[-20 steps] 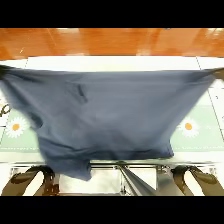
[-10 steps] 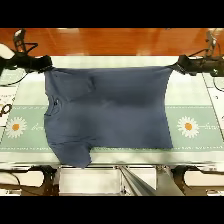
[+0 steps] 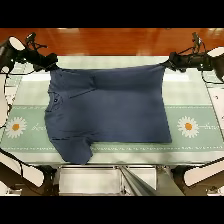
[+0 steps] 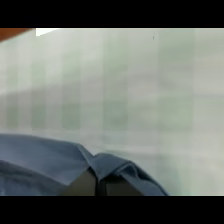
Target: Fold the shirts.
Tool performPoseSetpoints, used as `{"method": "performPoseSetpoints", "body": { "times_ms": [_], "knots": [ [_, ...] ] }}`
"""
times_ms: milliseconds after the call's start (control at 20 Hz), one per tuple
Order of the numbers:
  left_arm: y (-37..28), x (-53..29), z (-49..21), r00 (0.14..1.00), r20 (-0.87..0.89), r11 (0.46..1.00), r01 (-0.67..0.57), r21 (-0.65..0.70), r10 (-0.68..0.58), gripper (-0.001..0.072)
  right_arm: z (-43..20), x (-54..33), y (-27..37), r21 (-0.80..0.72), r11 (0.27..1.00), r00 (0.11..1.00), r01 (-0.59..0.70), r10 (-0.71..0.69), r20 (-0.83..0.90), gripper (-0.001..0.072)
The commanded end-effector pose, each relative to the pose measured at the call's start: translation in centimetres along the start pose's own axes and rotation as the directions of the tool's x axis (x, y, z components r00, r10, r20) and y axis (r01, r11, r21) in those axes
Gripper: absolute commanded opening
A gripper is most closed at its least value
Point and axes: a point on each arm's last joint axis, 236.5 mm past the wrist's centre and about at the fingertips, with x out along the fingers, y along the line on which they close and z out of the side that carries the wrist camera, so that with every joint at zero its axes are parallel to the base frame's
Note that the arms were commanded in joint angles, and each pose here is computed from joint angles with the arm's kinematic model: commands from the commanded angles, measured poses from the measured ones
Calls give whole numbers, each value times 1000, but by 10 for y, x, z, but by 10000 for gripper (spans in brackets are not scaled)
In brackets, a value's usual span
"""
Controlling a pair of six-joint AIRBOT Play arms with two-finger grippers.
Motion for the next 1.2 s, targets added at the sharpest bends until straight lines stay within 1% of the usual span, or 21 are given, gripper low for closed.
{"method": "performPoseSetpoints", "body": {
  "times_ms": [0, 100, 150, 250, 350, 600, 750, 800, 850, 900, 950, 1050, 1150],
  "knots": [
    [-7, -20, -26, 994, -111, 996, 18, 83, -9, 19, -36, -12, -6, -2, 1000, 986, -13, 13, -169, 24],
    [-10, -34, -48, 984, -179, 991, 29, 133, -4, 20, -63, -22, -10, -4, 1000, 959, -12, 10, -284, 24],
    [-8, -41, -61, 977, -214, 989, 25, 145, 7, 20, -80, -27, -15, -17, 1000, 935, 7, -13, -354, 25],
    [-6, -48, -85, 962, -271, 990, 25, 141, 15, 20, -105, -33, -30, -54, 995, 885, 85, -100, -454, 24],
    [1, -45, -111, 945, -325, 992, 22, 120, 18, 20, -117, -33, -39, -71, 988, 856, 138, -155, -494, 24],
    [26, -24, -180, 871, -492, 998, 14, 62, 18, 20, -149, -25, -52, -38, 983, 812, 178, -169, -558, 24],
    [33, -8, -189, 877, -480, 998, 11, 61, 20, 20, -163, -17, -58, -7, 981, 806, 191, -161, -570, 29],
    [33, -6, -192, 875, -484, 999, 5, 51, 20, 23, -165, -14, -62, 29, 975, 806, 222, -167, -567, 142],
    [33, -6, -196, 868, -497, 999, 1, 41, 20, 94, -167, -14, -62, 62, 968, 805, 244, -166, -570, 339],
    [32, -9, -200, 858, -513, 999, 2, 38, 17, 266, -169, -15, -60, 67, 967, 800, 245, -163, -577, 414],
    [33, -15, -205, 844, -536, 999, 4, 37, 16, 501, -170, -19, -56, 64, 968, 796, 242, -160, -584, 414],
    [36, -28, -208, 834, -551, 998, 14, 60, 22, 507, -162, -33, -47, 57, 970, 811, 235, -163, -561, 414],
    [37, -46, -201, 860, -510, 998, 8, 57, 22, 507, -143, -57, -40, 32, 970, 847, 239, -193, -495, 415]
  ]
}}
